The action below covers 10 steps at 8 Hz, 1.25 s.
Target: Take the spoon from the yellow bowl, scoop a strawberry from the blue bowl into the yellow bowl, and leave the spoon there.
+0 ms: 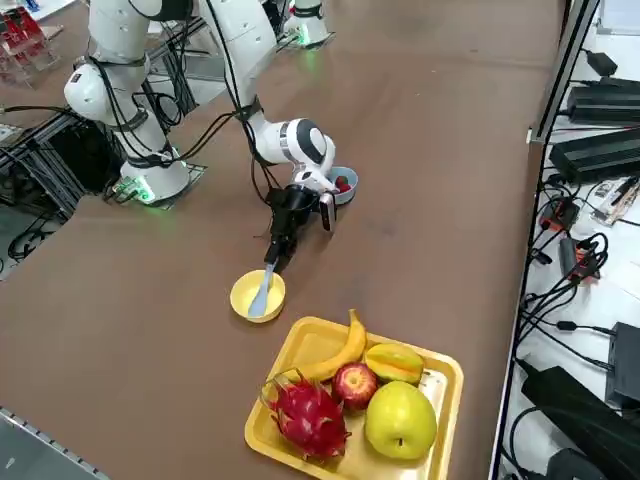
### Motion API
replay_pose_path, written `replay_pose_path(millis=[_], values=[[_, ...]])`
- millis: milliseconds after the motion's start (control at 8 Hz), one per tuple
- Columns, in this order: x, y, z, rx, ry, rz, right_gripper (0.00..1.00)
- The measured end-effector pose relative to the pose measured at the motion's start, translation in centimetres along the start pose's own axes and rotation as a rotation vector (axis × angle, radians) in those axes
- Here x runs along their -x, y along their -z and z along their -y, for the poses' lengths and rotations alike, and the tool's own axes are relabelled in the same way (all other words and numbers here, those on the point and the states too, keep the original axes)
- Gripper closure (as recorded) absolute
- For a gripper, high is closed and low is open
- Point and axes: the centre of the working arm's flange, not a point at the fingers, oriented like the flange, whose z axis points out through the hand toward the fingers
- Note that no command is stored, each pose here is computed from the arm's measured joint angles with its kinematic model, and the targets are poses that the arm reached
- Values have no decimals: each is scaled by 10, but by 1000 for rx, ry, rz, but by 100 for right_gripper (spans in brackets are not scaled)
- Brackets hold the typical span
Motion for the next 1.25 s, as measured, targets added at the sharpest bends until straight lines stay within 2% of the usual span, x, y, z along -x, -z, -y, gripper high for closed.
replay_pose_path(millis=[750,875,1250], values=[[0,1,0,-2,0,0,72],[-1,2,0,-2,-2,-1,78],[-6,4,-3,-4,-15,-3,88]])
